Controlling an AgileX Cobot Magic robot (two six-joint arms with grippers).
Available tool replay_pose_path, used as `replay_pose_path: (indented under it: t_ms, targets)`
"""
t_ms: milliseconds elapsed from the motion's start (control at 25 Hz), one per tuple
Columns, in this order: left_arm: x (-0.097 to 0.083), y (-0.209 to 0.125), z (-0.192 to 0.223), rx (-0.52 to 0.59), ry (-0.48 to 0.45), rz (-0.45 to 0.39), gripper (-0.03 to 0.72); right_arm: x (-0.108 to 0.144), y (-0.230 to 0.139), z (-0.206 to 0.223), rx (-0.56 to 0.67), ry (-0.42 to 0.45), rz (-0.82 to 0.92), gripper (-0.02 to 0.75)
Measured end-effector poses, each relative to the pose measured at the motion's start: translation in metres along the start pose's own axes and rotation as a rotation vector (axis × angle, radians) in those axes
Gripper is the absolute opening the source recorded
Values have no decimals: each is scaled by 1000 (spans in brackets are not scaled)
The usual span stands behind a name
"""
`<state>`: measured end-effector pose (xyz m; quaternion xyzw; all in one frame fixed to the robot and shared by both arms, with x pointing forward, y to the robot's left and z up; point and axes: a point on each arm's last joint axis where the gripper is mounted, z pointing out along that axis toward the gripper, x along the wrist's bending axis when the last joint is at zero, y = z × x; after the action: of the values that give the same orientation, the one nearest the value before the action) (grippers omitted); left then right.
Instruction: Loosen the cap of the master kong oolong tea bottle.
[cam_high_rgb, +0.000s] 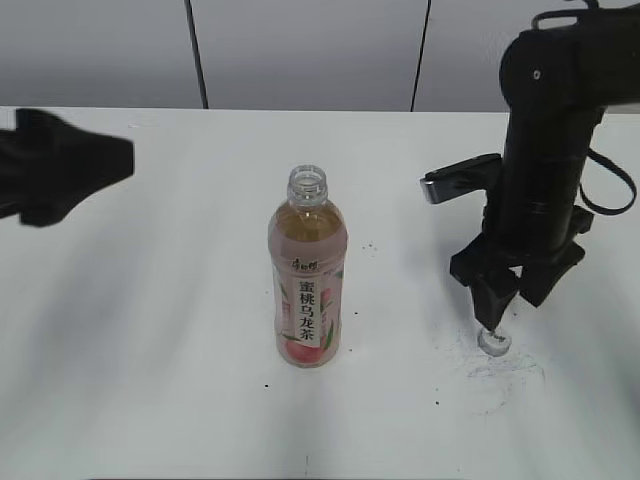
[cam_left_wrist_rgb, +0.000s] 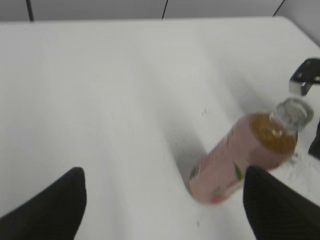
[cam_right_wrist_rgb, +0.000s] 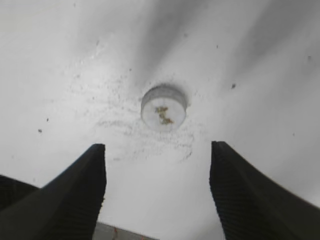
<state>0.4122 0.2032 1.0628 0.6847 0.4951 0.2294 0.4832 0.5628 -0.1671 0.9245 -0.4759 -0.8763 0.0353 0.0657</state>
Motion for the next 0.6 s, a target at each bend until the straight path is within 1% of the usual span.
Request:
replay_pose_path:
  t_ms: [40, 80, 160, 240, 320, 400, 440, 520, 600]
  targets:
    - [1, -4, -8, 50, 14, -42, 571, 1, -4, -5, 16, 4, 12, 490]
    - [3, -9, -16, 106, 29, -65, 571, 3, -8, -11, 34, 9, 19, 490]
    - [4, -16, -39, 173, 37, -77, 571, 5, -15, -24, 30, 14, 25, 490]
    - [3, -20, -67, 219, 24, -36, 571, 8, -21, -40, -10, 15, 30, 490]
    - [1, -21, -93, 239, -5, -14, 568, 14, -30, -65, -87, 23, 36, 490]
    - [0, -25, -118, 247, -38, 6, 567, 22, -44, -90, -171, 49, 42, 490]
    - [0, -30, -130, 256, -46, 22, 566, 26, -54, -102, -207, 61, 42, 490]
    - [3, -41, -149, 296, -44, 91, 566, 34, -76, -121, -276, 69, 39, 490]
    - [9, -51, -164, 307, -19, 139, 566, 41, -103, -138, -350, 61, 29, 490]
